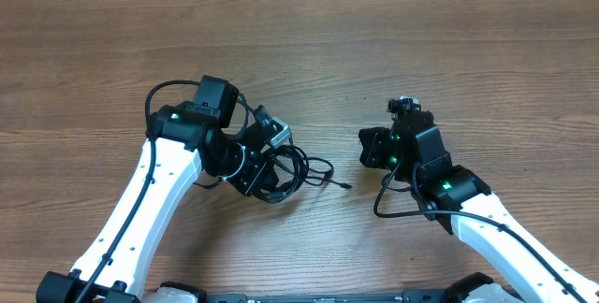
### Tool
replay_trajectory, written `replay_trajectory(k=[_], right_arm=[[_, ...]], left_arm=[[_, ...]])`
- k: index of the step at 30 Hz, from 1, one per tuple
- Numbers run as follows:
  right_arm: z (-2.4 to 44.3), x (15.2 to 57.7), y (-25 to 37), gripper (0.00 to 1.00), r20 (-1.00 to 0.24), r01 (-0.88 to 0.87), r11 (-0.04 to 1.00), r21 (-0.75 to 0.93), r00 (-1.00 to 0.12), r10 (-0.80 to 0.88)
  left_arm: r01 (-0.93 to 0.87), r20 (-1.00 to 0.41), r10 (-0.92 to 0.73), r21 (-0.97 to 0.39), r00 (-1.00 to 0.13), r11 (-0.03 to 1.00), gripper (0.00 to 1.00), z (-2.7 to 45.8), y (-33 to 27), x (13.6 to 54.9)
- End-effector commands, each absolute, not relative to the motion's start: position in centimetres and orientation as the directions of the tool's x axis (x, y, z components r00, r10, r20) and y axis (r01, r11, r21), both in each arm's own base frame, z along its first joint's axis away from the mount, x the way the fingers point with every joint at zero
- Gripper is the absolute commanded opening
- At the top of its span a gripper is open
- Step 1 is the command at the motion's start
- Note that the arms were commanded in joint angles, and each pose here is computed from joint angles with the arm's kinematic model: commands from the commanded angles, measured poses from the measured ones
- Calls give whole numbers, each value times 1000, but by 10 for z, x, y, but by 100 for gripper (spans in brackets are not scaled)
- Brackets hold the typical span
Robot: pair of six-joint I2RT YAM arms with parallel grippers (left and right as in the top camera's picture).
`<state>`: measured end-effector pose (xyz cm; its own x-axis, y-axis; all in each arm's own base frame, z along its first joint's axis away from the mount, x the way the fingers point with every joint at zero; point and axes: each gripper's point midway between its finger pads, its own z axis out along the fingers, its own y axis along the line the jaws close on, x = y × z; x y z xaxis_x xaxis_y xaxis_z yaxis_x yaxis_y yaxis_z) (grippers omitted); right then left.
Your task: Untangle cables
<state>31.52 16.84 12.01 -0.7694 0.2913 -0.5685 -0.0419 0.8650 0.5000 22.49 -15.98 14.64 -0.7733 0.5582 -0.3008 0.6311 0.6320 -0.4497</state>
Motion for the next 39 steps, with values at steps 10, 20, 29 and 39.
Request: replay_trajectory(k=[10,20,29,39], right_arm=[[112,315,192,7,-511,-97,819,565,-821,256],[109,278,220,8,-366,-157,716,680,-919,146],[103,252,225,7,-290,-176,685,707,-955,54],[111,248,233,12,-288,-203,638,743,-957,31]], left_arm=[[716,-364,623,-458,-692,527,4,161,-185,212],[710,-421,572,-437,-704,553,4,166,-193,232],[719,-473,544,-400,-694,569,4,169,-197,250],[628,-529,386,-420,-756,655,4,182,-207,284]])
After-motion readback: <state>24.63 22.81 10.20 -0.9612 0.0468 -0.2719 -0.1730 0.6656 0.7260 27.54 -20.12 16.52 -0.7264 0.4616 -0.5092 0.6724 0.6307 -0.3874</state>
